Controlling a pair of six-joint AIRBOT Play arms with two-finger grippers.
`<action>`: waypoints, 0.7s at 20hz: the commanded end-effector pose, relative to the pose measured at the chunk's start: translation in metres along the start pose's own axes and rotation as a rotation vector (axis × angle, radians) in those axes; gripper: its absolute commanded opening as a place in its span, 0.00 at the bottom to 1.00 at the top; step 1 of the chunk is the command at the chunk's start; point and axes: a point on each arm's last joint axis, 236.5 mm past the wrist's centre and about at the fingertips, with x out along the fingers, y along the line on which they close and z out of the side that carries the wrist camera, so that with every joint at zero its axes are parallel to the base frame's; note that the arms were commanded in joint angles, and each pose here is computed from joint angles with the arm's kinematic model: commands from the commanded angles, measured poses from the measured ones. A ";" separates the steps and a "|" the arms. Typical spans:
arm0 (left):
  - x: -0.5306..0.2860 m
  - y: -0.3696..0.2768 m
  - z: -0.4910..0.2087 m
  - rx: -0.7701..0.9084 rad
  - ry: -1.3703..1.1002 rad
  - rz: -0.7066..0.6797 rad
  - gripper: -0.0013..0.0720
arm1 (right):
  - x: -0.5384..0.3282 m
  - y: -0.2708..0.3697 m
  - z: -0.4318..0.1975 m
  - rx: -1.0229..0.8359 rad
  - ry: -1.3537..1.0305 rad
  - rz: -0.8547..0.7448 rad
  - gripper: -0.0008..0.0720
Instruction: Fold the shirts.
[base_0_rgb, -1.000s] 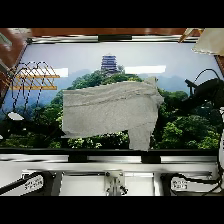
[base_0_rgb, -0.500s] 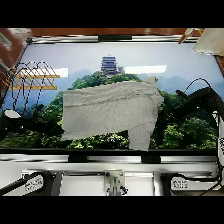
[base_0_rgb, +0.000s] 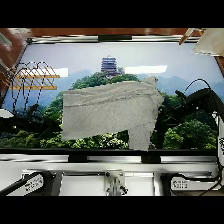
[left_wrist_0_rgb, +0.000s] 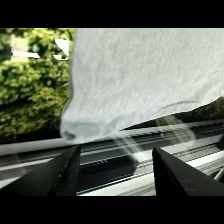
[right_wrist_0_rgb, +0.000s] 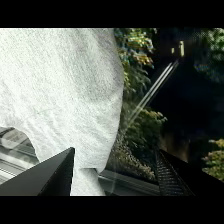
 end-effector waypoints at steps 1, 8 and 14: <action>-0.007 0.017 -0.010 -0.013 0.028 0.072 0.75 | 0.000 0.000 0.001 0.001 -0.003 0.000 0.87; -0.004 0.018 -0.009 -0.016 0.021 0.075 0.93 | 0.000 0.000 0.001 0.003 -0.005 -0.001 0.87; 0.015 0.019 -0.007 -0.072 -0.025 0.027 0.93 | 0.000 -0.001 0.003 0.003 -0.012 -0.002 0.87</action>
